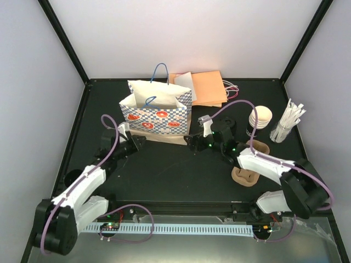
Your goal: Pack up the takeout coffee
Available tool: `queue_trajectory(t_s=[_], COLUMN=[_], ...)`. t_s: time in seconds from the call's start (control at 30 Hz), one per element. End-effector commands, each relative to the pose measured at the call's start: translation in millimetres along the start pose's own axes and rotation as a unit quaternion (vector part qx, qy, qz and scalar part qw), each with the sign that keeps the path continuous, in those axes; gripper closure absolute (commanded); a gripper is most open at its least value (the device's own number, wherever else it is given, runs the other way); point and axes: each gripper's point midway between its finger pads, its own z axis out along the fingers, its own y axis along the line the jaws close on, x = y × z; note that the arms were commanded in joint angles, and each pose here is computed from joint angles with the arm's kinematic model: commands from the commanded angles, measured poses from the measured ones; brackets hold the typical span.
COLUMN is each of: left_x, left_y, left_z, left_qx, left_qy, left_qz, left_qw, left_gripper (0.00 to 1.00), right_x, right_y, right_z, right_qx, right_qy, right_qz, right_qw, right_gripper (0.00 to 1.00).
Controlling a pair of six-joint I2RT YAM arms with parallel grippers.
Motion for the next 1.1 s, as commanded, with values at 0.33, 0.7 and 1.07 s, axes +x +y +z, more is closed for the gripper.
queue_trajectory(t_s=[0.33,0.7,1.07], left_x=[-58,-85,-79], left_y=[-5,-49,-22], left_z=[-79,-116,-131], left_qx=[-0.121,-0.060,-0.108], left_qy=[-0.104,-0.222,-0.252], left_qz=[0.101,0.242,0.193], left_qw=[0.982,0.943,0.942], left_gripper=[0.27,0.01,0.01], right_x=[-40,-67,-12], right_y=[-41,-75,-90], right_z=[-80,-149,-183], right_qx=[0.171,0.303,0.314], right_qy=[-0.076,-0.188,-0.131], right_qz=[-0.046,-0.071,0.153], right_qw=[0.981,0.932,0.928], right_gripper=[0.06,0.02,0.16])
